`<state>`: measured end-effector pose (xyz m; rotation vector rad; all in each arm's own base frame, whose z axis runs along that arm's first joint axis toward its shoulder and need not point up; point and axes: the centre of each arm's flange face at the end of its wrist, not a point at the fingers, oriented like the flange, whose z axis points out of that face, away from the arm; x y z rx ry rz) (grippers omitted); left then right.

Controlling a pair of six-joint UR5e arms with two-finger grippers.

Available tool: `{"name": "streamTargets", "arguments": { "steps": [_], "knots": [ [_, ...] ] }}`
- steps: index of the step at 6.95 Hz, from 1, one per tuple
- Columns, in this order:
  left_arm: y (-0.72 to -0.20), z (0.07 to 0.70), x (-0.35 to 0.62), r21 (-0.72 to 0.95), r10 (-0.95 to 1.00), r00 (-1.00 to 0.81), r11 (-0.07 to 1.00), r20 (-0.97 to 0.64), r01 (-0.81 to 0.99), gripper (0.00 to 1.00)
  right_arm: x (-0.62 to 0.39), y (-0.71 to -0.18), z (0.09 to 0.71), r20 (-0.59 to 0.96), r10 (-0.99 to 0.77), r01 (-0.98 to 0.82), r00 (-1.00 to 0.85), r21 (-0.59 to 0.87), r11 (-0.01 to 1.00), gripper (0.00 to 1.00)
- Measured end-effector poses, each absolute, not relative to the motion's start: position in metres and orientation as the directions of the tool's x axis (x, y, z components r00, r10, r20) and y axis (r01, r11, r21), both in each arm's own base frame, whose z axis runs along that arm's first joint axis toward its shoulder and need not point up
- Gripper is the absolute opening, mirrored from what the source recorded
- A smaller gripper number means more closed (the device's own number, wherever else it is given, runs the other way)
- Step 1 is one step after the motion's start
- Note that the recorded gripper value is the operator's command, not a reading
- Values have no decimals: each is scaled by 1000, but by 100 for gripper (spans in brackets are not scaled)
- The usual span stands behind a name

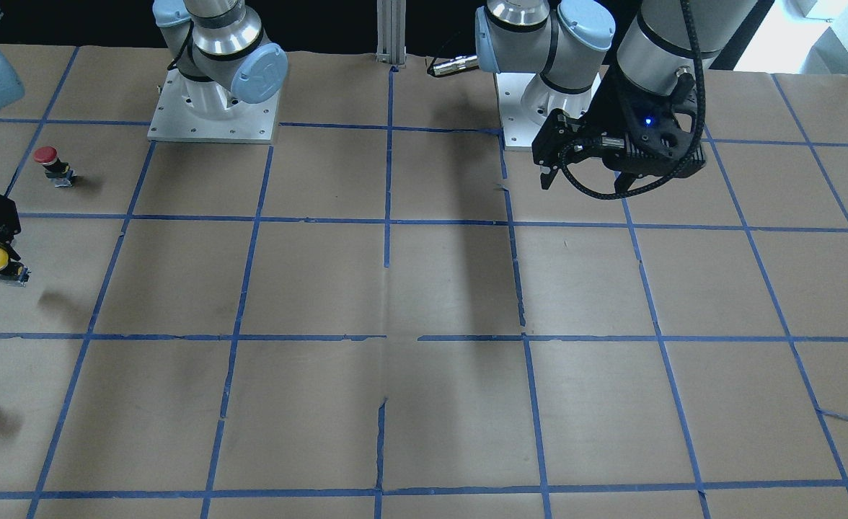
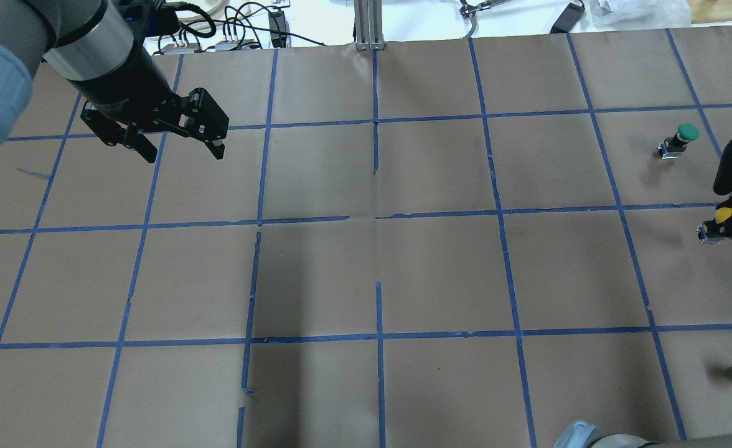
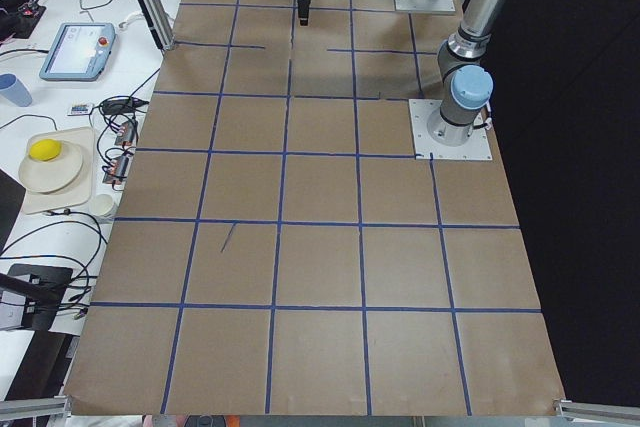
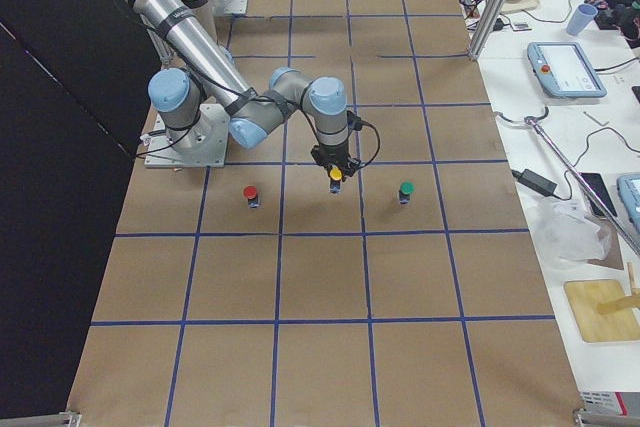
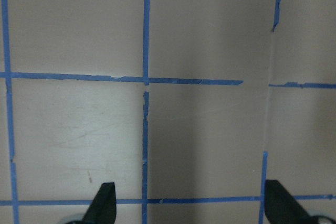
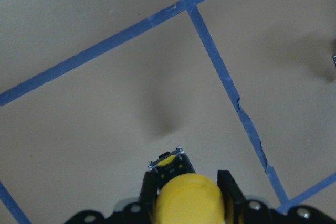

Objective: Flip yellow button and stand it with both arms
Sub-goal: 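Carry the button with the right gripper farther along the table, cap up, then lower the button upright onto the table and open the right gripper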

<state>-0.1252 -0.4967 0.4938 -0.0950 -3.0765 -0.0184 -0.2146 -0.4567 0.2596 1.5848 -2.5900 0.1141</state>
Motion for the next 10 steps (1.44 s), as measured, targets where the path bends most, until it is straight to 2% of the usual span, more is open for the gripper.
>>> {"name": "streamTargets", "arguments": {
  "steps": [2,5,6,7,10],
  "knots": [
    [-505,494,-119,24,114,-992,993,58,116,100,-230,-445,249,83,-872,-876,-482,-66,478,24],
    [-504,498,-117,19,129,-991,991,38,129,100,-237,-439,237,50,-860,-860,-507,-91,502,37],
    [-504,499,-117,16,128,-991,992,36,128,100,-236,-437,231,42,-858,-857,-512,-92,507,58],
    [-503,500,-117,13,127,-991,992,35,127,100,-236,-436,227,36,-856,-854,-516,-93,512,99],
    [-501,504,-116,8,125,-992,992,31,126,100,-236,-435,225,26,-833,-831,-553,-87,549,100]
  ]
}}
